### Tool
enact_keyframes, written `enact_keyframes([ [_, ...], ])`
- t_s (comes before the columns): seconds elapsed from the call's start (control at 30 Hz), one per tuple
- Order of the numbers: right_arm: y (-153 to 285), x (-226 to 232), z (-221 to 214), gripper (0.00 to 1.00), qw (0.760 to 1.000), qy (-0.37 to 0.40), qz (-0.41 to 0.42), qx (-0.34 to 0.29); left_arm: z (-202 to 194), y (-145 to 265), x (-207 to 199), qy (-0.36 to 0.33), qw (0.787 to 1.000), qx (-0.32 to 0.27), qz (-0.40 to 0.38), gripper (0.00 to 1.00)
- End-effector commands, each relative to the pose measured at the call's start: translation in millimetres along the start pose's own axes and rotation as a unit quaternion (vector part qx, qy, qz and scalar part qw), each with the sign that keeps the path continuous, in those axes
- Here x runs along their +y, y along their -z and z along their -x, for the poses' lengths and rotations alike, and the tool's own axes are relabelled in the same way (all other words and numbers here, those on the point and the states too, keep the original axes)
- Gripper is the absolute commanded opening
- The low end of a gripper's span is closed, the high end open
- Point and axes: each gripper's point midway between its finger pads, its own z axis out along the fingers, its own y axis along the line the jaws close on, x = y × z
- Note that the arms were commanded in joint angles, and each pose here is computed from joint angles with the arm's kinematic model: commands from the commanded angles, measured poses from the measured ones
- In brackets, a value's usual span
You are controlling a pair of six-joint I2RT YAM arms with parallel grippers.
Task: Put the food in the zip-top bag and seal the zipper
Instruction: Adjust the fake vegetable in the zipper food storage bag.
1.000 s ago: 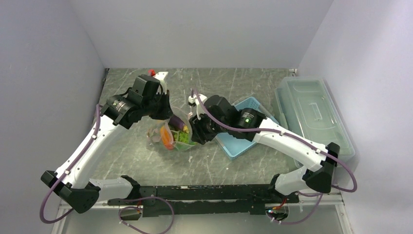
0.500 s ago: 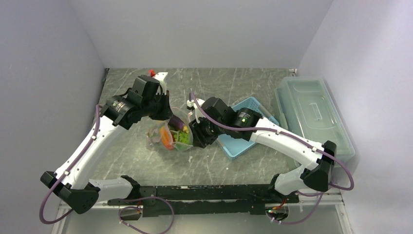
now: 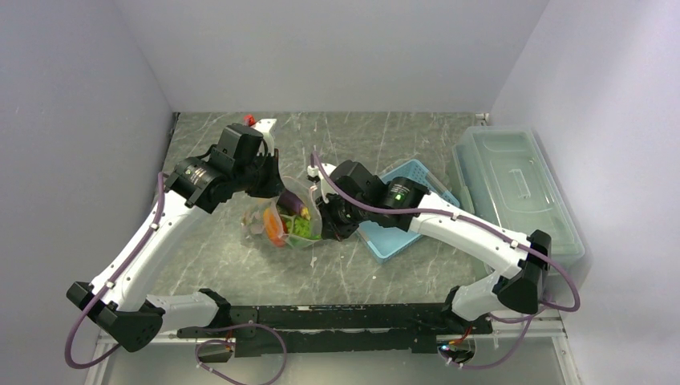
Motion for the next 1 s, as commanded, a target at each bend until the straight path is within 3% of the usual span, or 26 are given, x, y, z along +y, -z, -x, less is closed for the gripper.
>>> enact_keyframes([
  [0.0,5,4,25,0.00,0.999,0.003,-0.001,-0.033,9,11,-7,-0.002,0.999,-0.026,-0.020,0.00],
  [0.67,-24,8,27,0.00,0.999,0.014,0.004,0.034,9,13,-12,-0.004,0.999,-0.027,-0.036,0.00],
  [0.97,-47,4,30,0.00,1.000,-0.025,-0.006,0.000,10,14,-18,0.007,0.998,-0.028,-0.051,0.00],
])
